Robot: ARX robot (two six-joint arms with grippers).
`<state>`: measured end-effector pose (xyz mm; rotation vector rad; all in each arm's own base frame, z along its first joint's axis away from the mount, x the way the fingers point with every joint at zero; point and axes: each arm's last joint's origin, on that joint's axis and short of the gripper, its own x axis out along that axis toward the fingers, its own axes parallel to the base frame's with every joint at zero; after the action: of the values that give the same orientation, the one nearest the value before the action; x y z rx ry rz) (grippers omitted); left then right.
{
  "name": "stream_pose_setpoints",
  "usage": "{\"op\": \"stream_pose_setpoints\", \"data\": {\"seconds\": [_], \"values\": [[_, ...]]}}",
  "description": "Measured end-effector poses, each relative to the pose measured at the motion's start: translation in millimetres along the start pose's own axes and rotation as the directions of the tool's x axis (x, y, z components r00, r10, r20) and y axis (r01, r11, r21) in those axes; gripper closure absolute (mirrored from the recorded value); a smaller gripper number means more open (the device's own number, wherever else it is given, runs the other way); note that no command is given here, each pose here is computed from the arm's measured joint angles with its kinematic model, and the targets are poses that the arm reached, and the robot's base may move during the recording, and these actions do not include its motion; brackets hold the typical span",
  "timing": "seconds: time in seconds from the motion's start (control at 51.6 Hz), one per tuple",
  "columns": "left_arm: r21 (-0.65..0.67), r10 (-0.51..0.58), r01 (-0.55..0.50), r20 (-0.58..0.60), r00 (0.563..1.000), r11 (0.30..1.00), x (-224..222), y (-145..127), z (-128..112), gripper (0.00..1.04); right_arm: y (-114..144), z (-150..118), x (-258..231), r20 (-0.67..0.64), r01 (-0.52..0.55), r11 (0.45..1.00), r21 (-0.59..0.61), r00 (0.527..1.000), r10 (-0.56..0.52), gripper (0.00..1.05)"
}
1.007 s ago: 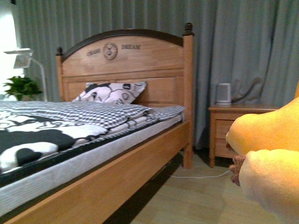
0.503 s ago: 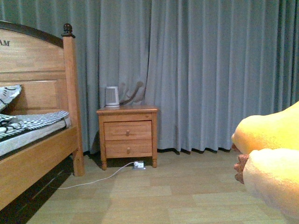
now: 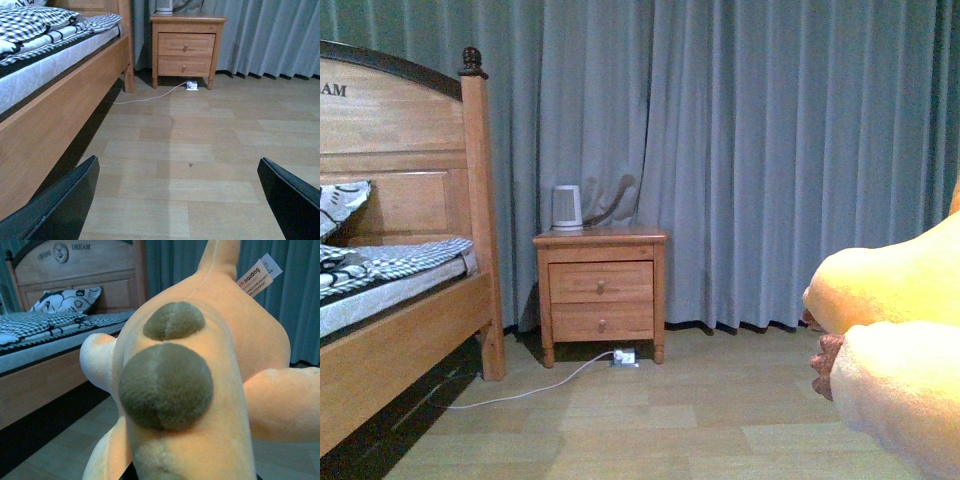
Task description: Put away toys
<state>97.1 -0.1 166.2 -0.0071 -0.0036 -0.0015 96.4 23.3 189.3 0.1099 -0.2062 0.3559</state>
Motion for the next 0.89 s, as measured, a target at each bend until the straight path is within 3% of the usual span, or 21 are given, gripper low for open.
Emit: {"op": "stream_pose_setpoints", "data": {"seconds": [0.891], "values": [[0.0, -0.001, 0.001, 0.0, 1.0, 1.0, 0.0, 0.0, 0.1, 0.06, 0.0, 0.0, 0.0, 0.0, 0.0, 1.0, 0.0, 1.0, 0.0, 0.97]]}}
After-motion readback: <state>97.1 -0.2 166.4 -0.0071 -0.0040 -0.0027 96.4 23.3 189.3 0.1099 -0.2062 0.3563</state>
